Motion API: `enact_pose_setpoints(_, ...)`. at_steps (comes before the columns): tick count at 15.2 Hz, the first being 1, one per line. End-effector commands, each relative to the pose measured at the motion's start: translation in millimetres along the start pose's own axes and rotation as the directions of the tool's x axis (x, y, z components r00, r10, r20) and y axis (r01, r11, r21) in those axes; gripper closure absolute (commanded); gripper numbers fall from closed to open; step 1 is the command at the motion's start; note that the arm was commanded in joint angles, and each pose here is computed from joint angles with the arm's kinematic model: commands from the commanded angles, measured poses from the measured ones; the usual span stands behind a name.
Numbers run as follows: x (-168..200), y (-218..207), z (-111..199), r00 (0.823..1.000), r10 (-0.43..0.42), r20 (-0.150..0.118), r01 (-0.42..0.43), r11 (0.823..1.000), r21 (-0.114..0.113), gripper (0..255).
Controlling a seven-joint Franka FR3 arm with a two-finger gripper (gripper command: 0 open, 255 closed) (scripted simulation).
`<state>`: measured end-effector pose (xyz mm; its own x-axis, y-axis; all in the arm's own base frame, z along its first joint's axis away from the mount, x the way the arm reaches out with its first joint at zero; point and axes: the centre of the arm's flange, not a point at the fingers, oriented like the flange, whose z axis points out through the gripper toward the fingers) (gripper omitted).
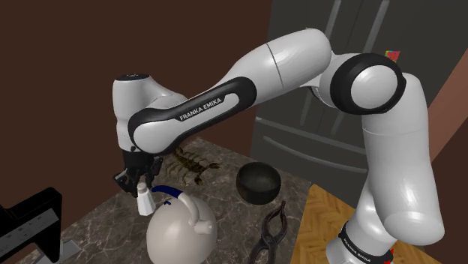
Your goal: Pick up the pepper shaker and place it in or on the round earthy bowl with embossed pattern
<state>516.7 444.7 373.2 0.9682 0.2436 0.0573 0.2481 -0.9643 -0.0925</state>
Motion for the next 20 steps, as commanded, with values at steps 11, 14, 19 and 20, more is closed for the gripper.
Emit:
enact_pose_setpoints(11, 3, -5, -62, 1.0, 0.0, 0.0, 0.0, 1.0, 0.0, 255)
enact_pose_setpoints(14, 4, -6, -78, 1.0, 0.0, 0.0, 0.0, 1.0, 0.0, 255)
enact_pose_setpoints(19, 6, -9, -104, 1.0, 0.0, 0.0, 0.0, 1.0, 0.0, 255)
enact_pose_setpoints(20, 6, -9, -110, 1.0, 0.0, 0.0, 0.0, 1.0, 0.0, 255)
